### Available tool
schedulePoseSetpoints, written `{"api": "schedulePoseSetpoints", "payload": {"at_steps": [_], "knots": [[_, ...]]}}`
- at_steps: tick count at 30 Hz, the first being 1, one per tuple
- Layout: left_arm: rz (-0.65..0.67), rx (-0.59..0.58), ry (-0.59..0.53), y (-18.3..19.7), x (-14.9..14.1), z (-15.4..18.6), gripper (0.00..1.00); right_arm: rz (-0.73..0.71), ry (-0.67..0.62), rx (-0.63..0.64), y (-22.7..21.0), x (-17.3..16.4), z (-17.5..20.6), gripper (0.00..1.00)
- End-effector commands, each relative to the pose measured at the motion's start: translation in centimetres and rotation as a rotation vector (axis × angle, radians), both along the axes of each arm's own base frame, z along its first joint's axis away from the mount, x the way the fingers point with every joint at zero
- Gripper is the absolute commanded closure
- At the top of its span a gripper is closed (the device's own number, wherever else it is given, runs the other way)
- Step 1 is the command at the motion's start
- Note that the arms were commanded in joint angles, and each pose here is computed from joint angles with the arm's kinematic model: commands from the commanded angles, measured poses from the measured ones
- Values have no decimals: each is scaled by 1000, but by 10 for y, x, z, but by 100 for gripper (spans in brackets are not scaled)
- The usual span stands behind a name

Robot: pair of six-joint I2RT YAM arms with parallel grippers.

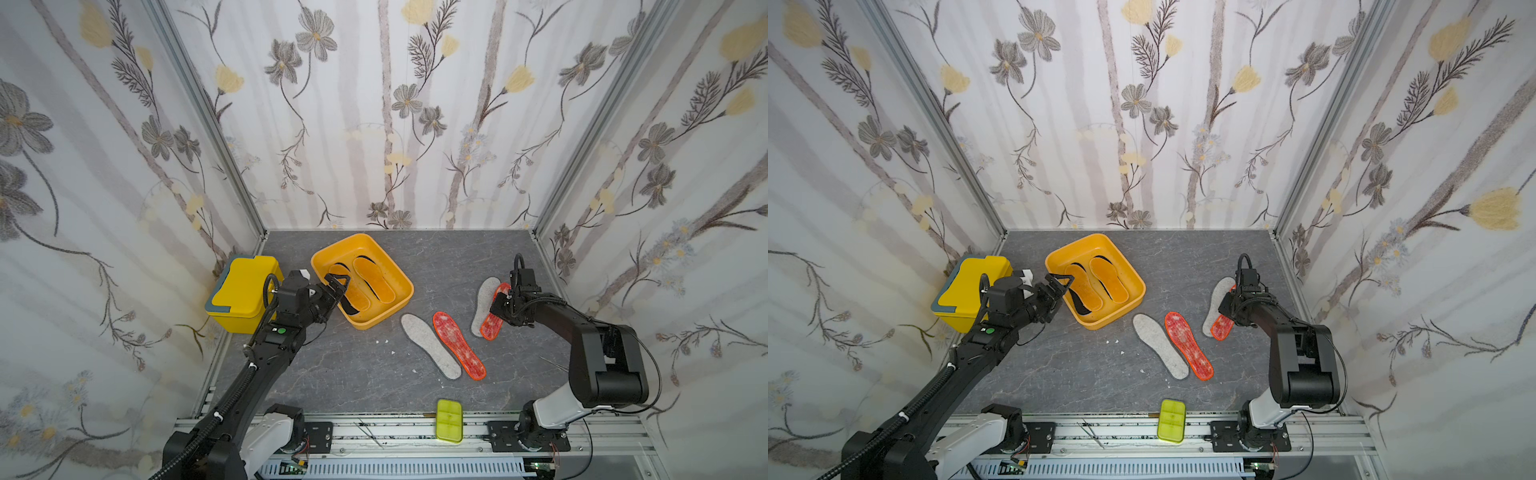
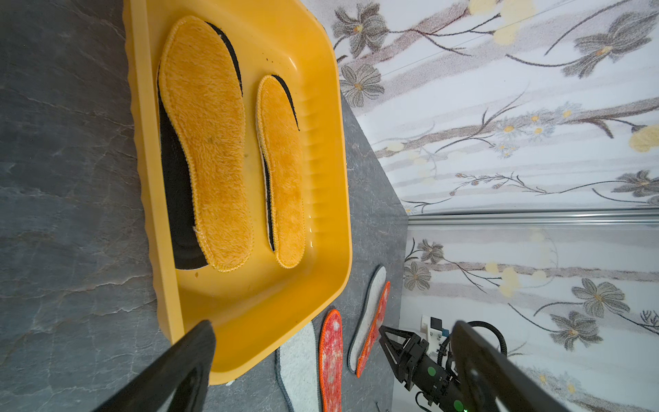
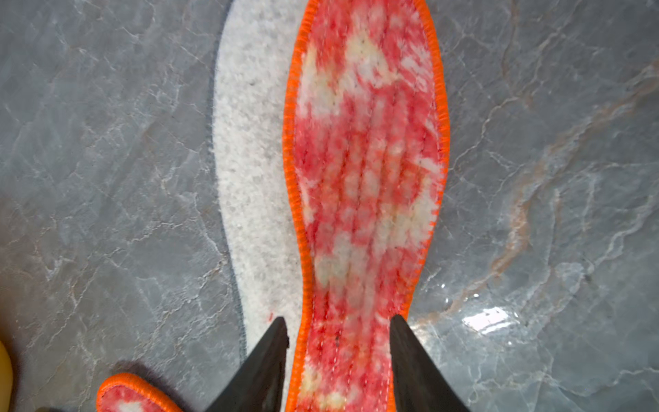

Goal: Put the insoles into the storage box
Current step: Pick up the insole from the center of the board.

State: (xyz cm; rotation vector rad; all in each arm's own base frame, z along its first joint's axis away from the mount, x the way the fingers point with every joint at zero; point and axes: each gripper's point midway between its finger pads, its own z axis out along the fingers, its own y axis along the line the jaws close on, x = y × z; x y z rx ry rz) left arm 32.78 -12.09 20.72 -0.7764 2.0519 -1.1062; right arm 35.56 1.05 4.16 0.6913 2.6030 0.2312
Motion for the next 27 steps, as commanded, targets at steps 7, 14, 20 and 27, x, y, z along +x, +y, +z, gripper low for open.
{"api": "schedulePoseSetpoints", "payload": {"at_steps": [7, 14, 20, 27], "knots": [[4, 5, -11, 1, 2, 0, 0, -21, 57, -2, -2, 0, -29, 54], [6, 7, -10, 1, 2, -1, 0, -17, 91, 2, -2, -11, -45, 75], [6, 6, -7, 1, 1, -2, 0, -17, 88, 0, -4, -13, -44, 82], [9, 7, -10, 2, 1, 0, 0, -9, 34, -1, -7, -7, -30, 91]]}}
